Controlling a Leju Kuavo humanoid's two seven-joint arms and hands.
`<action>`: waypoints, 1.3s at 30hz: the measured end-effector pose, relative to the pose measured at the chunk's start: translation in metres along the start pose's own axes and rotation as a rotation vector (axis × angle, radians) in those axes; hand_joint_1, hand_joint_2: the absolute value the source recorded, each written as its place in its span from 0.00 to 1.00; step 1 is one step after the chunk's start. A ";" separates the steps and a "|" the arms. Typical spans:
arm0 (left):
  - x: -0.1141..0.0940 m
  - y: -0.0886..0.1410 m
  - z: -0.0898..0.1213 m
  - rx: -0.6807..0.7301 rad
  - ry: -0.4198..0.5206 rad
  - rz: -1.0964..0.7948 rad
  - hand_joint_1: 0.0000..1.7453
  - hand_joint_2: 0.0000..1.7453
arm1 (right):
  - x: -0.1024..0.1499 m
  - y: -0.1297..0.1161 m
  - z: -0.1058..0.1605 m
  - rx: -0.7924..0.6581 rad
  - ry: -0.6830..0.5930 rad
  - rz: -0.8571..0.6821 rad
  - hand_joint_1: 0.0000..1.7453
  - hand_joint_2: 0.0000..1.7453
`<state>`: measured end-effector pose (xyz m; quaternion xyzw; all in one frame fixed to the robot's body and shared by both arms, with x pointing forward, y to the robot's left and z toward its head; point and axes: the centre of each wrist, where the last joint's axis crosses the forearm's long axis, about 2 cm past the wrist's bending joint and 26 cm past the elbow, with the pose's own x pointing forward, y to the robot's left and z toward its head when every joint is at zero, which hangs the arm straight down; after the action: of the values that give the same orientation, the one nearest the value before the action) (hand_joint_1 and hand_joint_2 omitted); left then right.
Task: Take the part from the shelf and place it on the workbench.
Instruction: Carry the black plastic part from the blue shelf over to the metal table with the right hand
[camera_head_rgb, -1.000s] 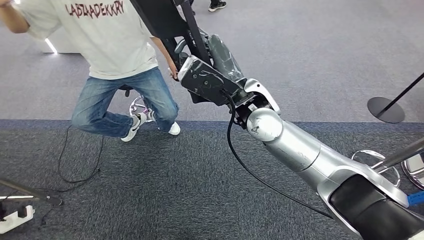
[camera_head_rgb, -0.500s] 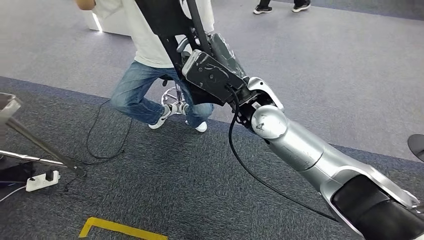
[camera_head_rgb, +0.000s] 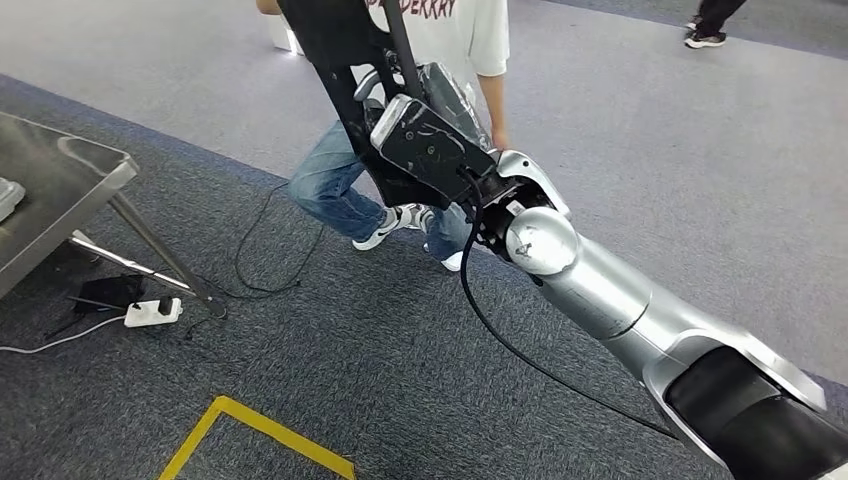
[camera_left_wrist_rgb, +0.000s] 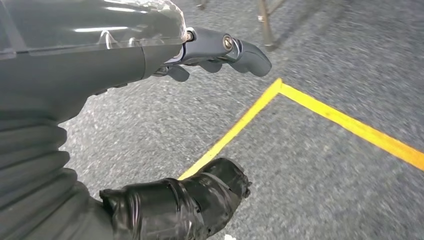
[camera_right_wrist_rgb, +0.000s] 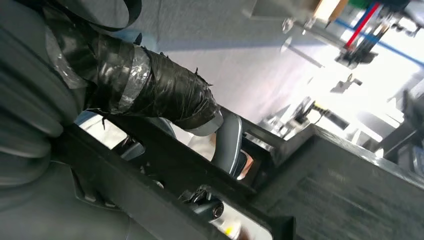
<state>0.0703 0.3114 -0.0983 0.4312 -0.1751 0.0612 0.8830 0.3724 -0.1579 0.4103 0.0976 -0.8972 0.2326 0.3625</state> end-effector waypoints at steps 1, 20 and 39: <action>0.000 0.000 0.000 0.000 0.001 -0.001 0.00 1.00 | 0.000 0.000 0.000 0.000 0.001 0.000 1.00 1.00; 0.002 -0.002 0.001 -0.002 0.013 0.010 0.00 1.00 | -0.001 -0.004 0.004 -0.009 -0.006 0.002 1.00 1.00; 0.002 -0.001 0.001 -0.003 0.043 0.002 0.00 1.00 | 0.007 0.022 -0.013 0.035 -0.068 -0.055 1.00 1.00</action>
<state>0.0726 0.3096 -0.0980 0.4285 -0.1566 0.0709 0.8870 0.3675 -0.1322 0.4159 0.1365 -0.9018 0.2347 0.3363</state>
